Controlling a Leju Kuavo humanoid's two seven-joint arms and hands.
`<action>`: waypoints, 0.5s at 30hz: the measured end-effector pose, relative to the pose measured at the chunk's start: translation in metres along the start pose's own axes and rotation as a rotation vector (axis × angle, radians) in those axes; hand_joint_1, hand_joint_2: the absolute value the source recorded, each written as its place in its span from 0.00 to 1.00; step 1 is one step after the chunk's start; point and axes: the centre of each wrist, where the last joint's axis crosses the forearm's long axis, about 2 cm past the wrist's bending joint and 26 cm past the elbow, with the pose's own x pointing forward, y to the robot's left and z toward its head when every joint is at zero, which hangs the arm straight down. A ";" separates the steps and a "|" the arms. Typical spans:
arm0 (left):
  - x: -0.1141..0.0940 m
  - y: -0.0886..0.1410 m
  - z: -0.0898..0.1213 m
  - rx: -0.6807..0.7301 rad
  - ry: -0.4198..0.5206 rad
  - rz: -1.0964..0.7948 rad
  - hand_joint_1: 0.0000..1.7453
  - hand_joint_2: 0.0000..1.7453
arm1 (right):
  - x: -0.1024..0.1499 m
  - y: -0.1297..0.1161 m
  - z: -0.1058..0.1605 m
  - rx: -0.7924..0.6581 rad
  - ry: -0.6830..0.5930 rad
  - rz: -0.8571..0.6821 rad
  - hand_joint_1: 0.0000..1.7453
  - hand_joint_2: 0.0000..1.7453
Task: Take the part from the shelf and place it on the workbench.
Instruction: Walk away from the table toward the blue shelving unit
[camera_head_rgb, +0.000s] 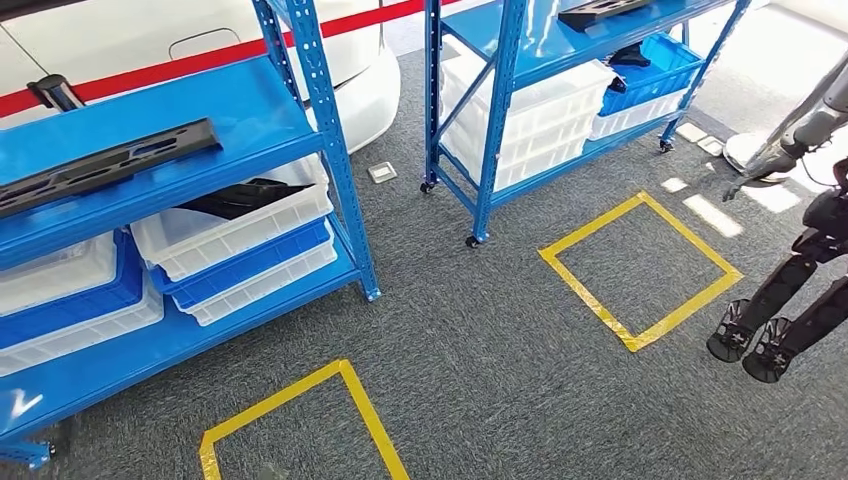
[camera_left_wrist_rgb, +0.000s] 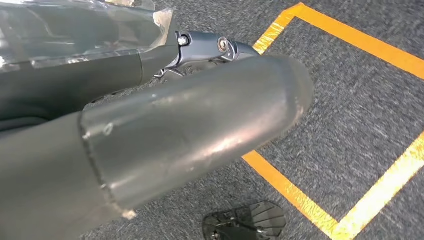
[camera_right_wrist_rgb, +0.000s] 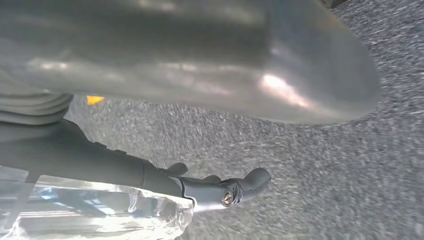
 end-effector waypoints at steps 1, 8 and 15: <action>0.001 0.000 0.000 0.003 -0.002 0.000 0.00 0.75 | 0.001 0.000 0.000 0.000 -0.001 0.000 0.00 0.00; 0.003 0.000 -0.001 0.010 -0.005 -0.001 0.00 1.00 | 0.003 0.000 0.000 -0.001 -0.005 -0.004 0.00 0.00; 0.002 -0.002 0.000 0.008 -0.003 0.000 0.00 1.00 | 0.001 -0.002 -0.001 -0.004 -0.002 -0.008 0.00 0.00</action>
